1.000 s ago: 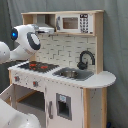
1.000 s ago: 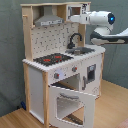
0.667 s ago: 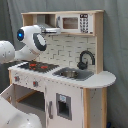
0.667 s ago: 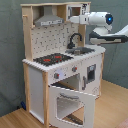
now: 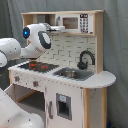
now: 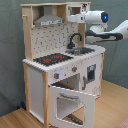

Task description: Play with the kitchen

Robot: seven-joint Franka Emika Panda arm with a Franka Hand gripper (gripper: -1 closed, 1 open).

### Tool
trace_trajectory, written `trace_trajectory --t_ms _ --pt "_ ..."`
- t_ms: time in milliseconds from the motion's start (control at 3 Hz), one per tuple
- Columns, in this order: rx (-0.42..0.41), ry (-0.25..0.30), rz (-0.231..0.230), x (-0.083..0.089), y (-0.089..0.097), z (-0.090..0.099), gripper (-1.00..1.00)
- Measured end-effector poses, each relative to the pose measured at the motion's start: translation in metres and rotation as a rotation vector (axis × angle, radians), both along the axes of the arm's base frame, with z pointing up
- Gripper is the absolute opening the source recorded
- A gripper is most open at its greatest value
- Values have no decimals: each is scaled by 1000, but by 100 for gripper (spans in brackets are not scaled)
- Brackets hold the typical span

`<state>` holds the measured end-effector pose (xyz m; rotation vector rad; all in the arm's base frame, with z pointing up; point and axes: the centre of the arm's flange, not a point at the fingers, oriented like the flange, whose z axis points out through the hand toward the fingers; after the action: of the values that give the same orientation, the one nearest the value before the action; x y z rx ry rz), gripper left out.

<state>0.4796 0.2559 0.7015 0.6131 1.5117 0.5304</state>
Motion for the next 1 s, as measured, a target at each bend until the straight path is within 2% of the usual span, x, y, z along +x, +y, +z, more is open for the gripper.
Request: trace_trajectory --t_ms 333,667,1000 --pt "-9 5 -5 16 1 -4 100" --pt "28 -2 43 19 16 7 100" --pt "28 -1 44 19 16 7 -100"
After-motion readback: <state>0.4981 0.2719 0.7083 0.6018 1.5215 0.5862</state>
